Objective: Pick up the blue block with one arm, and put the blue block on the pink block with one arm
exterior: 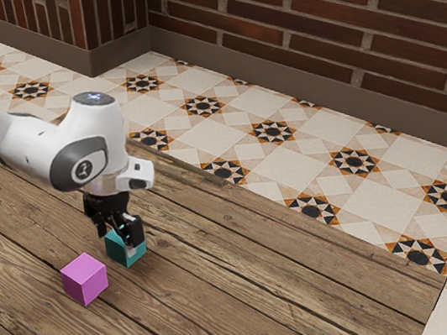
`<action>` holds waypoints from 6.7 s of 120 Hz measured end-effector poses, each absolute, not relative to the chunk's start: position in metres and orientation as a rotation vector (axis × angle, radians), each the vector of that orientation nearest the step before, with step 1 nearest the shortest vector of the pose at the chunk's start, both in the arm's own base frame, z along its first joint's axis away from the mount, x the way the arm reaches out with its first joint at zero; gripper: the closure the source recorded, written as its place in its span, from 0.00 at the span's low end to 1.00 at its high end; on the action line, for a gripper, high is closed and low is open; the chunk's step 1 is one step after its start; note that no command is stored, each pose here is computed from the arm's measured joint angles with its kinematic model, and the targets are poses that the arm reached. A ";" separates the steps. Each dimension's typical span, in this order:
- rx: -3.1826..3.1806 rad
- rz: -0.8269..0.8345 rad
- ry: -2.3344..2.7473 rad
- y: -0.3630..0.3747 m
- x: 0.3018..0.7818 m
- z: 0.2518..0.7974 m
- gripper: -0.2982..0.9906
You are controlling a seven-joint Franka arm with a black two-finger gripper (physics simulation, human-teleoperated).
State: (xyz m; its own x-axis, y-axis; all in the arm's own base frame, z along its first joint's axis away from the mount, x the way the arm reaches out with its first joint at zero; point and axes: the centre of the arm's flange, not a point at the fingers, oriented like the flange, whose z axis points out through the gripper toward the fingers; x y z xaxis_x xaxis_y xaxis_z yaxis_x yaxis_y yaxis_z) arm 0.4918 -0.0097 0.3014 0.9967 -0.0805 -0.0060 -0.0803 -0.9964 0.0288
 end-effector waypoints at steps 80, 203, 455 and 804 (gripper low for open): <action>3.136 0.131 -0.149 0.019 0.516 0.290 0.25; 3.134 0.142 -0.197 0.015 0.527 0.269 0.25; 3.078 0.125 -0.105 0.009 0.406 0.346 0.49; 3.097 0.549 -0.106 0.013 0.425 0.592 0.26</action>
